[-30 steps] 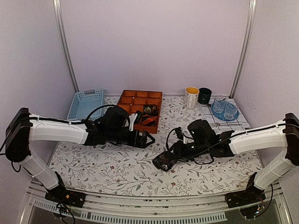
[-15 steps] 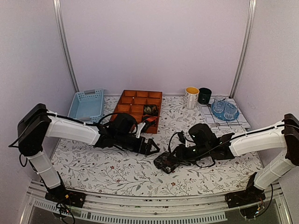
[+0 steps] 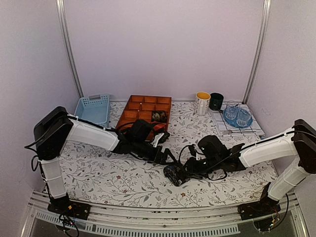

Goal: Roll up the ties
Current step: Pick up the tie from the center of the board.

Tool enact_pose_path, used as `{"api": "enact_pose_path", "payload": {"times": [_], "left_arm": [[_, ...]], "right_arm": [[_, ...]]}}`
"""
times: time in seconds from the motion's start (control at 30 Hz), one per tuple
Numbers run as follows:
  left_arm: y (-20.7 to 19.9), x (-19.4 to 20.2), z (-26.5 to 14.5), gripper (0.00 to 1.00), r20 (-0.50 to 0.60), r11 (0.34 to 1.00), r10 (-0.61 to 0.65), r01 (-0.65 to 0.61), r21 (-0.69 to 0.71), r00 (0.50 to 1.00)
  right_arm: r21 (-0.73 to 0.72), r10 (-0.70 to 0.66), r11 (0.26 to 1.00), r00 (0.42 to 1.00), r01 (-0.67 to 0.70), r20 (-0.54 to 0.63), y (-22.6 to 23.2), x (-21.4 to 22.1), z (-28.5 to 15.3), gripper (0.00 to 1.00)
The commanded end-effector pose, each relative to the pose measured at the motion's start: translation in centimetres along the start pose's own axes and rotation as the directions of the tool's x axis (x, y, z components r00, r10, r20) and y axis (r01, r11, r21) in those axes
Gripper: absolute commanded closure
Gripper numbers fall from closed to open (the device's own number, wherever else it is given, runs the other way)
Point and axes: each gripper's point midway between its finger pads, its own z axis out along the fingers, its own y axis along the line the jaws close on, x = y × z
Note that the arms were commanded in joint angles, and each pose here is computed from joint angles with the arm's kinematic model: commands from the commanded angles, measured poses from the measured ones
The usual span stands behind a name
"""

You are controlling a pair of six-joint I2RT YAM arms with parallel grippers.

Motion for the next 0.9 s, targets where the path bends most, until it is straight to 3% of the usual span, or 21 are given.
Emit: {"api": "enact_pose_path", "payload": {"times": [0.0,0.43,0.6,0.77,0.87], "left_arm": [[0.0,0.1,0.4,0.12,-0.031,0.999,-0.017,0.018,0.035,0.999],[0.6,-1.0,-2.4,0.08,0.068,0.998,-0.022,0.025,-0.058,0.997],[1.0,-0.9,-3.3,0.05,0.088,0.996,-0.030,0.037,-0.079,0.996],[1.5,-0.7,-3.6,0.01,0.091,0.994,-0.047,0.056,-0.096,0.995],[1.9,-0.9,-4.0,0.00,0.106,0.992,-0.052,0.063,-0.108,0.993]], "right_arm": [[0.047,-0.008,0.999,1.000,0.009,-0.008,-1.5,0.5,0.8,0.71],[-0.053,-0.081,0.995,0.985,0.090,0.153,5.6,-3.0,-7.4,0.62],[-0.080,-0.027,0.996,0.992,0.037,0.123,5.1,-1.7,-8.0,0.56],[-0.147,0.097,0.985,0.995,-0.091,0.033,4.4,1.2,-6.3,0.39],[-0.137,0.175,0.975,0.984,-0.172,0.010,3.7,2.5,-5.0,0.35]]}}
